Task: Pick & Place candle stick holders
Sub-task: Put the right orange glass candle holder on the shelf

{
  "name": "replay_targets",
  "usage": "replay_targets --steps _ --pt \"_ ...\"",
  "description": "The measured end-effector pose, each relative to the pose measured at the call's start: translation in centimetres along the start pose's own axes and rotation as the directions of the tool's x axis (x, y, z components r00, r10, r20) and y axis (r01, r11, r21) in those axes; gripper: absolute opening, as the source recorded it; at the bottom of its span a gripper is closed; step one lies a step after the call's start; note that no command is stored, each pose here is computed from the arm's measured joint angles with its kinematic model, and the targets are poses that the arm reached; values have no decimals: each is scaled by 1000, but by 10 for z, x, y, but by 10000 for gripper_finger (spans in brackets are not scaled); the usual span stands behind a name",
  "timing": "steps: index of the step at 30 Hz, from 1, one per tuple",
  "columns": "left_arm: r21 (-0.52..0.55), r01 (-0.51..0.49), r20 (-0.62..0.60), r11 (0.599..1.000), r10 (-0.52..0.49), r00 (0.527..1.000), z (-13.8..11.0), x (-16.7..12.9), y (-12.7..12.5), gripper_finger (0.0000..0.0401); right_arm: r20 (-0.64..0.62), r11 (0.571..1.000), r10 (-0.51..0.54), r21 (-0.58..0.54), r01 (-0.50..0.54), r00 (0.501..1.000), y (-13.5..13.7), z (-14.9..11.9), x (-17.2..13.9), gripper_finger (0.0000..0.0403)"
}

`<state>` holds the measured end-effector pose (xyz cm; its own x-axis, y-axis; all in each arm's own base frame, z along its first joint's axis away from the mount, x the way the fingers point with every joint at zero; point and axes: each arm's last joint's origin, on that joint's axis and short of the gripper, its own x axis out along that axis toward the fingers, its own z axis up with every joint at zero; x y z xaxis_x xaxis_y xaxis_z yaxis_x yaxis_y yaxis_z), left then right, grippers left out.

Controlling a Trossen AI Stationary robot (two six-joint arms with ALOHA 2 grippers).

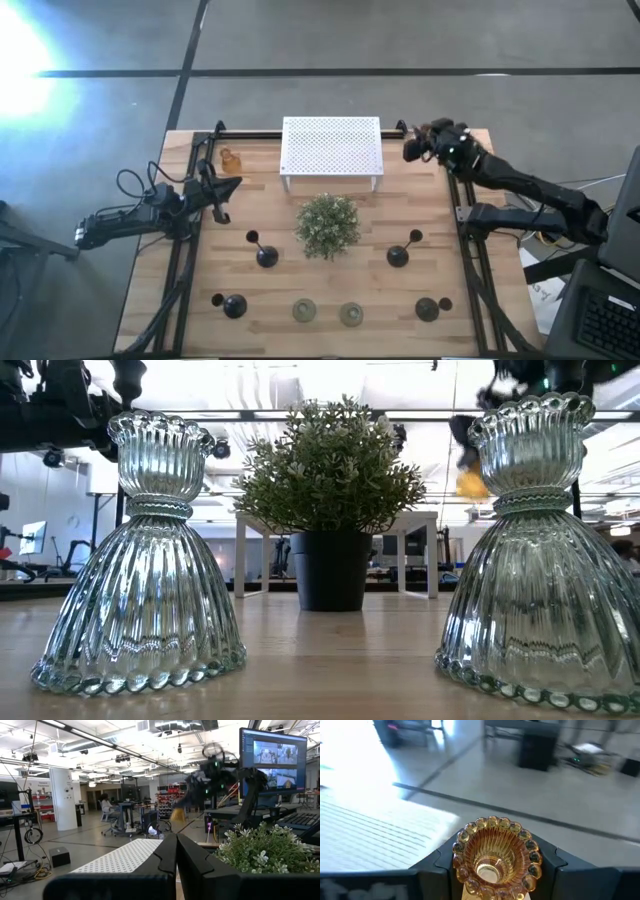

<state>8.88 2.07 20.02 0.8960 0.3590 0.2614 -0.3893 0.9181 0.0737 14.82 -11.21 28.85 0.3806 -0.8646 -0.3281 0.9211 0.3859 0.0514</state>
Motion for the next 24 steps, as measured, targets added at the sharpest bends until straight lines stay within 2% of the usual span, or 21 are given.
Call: replay_targets --steps 8,13,19,24 --pt "0 0 0 1000 0 1000 0 0 0 14 -55 968 219 -113 -224 974 31 54 15 144" --pt "0 0 0 1000 0 1000 0 0 0 14 -101 948 228 -203 -244 968 53 76 38 144" --pt "0 0 0 1000 0 1000 0 0 0 14 -162 910 322 -217 -352 933 68 89 69 144" --pt "0 0 0 1000 0 1000 0 0 0 14 -222 906 325 -205 -370 919 68 85 101 144"
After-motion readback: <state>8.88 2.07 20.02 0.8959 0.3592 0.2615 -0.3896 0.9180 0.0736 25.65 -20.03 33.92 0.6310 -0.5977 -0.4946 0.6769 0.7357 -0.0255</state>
